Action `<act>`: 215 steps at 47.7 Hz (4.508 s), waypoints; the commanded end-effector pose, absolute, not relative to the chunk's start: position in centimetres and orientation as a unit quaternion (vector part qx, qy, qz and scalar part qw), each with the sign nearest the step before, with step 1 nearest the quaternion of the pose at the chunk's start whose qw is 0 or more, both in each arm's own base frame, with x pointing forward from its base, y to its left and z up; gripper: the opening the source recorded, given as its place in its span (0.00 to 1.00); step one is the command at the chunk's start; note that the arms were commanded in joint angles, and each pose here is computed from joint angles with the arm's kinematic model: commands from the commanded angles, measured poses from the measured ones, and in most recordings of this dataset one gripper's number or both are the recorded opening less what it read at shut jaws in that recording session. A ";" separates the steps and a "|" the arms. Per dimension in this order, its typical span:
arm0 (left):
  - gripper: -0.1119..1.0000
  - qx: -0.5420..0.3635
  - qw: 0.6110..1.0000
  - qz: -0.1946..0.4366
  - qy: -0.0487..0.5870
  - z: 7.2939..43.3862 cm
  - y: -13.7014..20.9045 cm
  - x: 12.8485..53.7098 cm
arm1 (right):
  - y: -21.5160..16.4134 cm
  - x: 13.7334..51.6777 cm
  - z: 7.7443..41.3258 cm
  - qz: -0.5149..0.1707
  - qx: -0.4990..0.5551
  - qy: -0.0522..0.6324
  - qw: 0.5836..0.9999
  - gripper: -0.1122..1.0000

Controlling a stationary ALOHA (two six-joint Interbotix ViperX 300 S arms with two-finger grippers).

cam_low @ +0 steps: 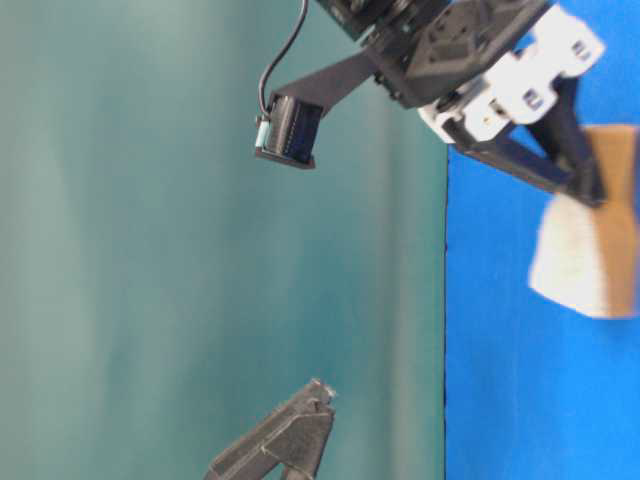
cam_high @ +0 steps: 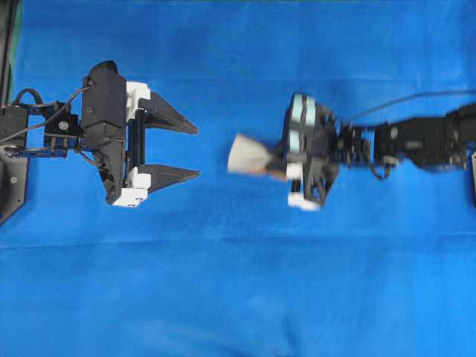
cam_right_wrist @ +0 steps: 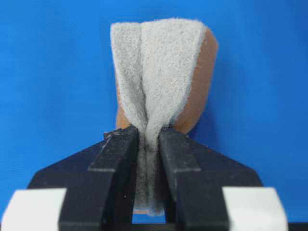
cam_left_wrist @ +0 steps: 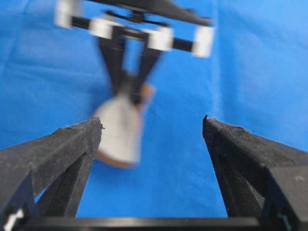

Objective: Hand over the sponge with the left arm and wipe it with the right arm.

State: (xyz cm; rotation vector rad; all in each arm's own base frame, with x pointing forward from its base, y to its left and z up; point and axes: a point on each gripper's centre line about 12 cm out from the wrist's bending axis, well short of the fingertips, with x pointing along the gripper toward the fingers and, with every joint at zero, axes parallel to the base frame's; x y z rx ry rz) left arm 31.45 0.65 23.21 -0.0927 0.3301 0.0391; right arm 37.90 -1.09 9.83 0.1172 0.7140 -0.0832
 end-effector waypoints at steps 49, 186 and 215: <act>0.84 -0.046 0.987 0.018 0.152 23.8 0.6 31.6 | -6.8 37.6 10.6 -0.101 0.059 0.359 0.926 0.27; 0.83 -0.028 0.998 0.012 0.062 27.7 0.4 21.6 | -1.6 21.1 29.1 -0.037 0.029 0.155 0.987 0.75; 0.83 -0.005 0.997 0.007 0.071 25.7 0.2 15.0 | -1.3 15.3 25.0 -0.045 0.048 0.134 0.989 0.73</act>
